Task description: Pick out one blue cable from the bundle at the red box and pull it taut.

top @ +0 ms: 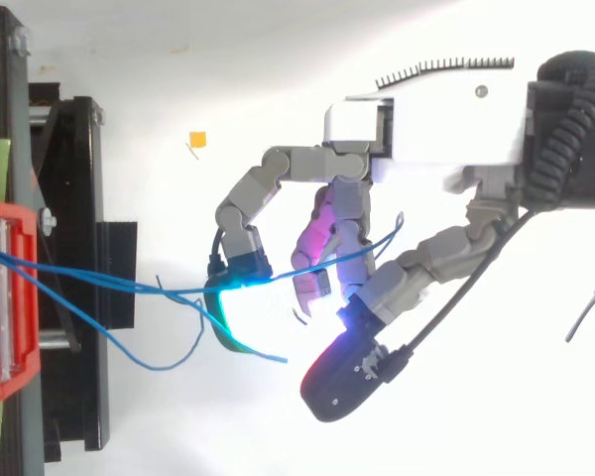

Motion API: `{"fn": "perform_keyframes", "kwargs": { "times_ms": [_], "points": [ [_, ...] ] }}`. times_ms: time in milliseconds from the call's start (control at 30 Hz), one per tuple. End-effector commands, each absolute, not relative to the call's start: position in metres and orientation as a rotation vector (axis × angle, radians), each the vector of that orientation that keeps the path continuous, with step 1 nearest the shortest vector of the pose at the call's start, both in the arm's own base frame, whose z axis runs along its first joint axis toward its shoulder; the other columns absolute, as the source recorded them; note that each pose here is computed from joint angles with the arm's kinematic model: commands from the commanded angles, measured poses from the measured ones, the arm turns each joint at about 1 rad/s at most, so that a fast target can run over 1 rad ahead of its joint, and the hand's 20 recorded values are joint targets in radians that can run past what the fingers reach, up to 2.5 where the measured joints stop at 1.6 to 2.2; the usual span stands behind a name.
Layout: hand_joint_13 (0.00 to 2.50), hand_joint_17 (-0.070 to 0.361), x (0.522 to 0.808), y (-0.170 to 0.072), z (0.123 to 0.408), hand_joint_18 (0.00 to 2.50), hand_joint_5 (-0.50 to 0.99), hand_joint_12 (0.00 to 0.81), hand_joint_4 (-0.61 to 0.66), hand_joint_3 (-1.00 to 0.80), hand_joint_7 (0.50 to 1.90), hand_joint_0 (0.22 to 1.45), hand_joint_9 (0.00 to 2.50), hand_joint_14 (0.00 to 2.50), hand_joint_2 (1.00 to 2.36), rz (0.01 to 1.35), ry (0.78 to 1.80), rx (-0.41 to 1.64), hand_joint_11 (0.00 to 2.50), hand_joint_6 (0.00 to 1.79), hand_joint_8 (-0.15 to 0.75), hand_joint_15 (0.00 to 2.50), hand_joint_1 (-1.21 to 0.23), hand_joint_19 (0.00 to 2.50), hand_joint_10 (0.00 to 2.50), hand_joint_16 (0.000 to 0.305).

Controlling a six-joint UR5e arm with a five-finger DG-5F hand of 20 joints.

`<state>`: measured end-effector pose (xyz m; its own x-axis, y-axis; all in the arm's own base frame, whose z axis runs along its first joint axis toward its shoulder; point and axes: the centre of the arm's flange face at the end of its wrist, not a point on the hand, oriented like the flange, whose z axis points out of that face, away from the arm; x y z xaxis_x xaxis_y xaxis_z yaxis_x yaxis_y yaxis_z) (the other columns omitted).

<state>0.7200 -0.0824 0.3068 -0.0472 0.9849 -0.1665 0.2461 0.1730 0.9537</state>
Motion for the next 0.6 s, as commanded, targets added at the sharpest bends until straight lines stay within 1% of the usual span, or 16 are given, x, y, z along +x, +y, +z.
{"fn": "perform_keyframes", "kwargs": {
  "times_ms": [0, 133, 200, 267, 400, 567],
  "points": [
    [1.00, 0.110, 0.720, -0.082, 0.308, 0.76, -0.03, 0.321, -0.18, -0.50, 0.92, 0.44, 1.67, 0.03, 1.00, 0.973, 1.486, 1.244, 1.46, 0.89, 0.186, 0.82, -0.92, 0.79, 0.03, 0.049],
    [0.98, 0.120, 0.717, -0.083, 0.313, 0.76, -0.03, 0.344, -0.18, -0.50, 0.92, 0.39, 1.64, 0.03, 1.00, 0.964, 1.489, 1.245, 1.41, 0.88, 0.209, 0.78, -0.88, 0.78, 0.03, 0.054],
    [0.98, 0.126, 0.713, -0.082, 0.317, 0.75, -0.03, 0.358, -0.17, -0.50, 0.91, 0.37, 1.62, 0.02, 1.00, 0.954, 1.500, 1.247, 1.41, 0.87, 0.220, 0.78, -0.83, 0.78, 0.02, 0.056],
    [0.97, 0.130, 0.712, -0.082, 0.319, 0.74, -0.04, 0.364, -0.16, -0.50, 0.89, 0.36, 1.61, 0.02, 1.00, 0.953, 1.501, 1.247, 1.41, 0.87, 0.237, 0.77, -0.81, 0.78, 0.03, 0.058],
    [0.96, 0.138, 0.706, -0.081, 0.329, 0.73, -0.06, 0.383, -0.12, -0.50, 0.86, 0.35, 1.56, 0.02, 1.00, 0.923, 1.518, 1.253, 1.42, 0.87, 0.242, 0.78, -0.77, 0.79, 0.02, 0.061],
    [0.95, 0.140, 0.703, -0.084, 0.334, 0.72, -0.08, 0.393, -0.10, -0.50, 0.83, 0.35, 1.55, 0.02, 1.00, 0.873, 1.503, 1.255, 1.45, 0.88, 0.244, 0.79, -0.74, 0.80, 0.02, 0.062]
  ]
}}
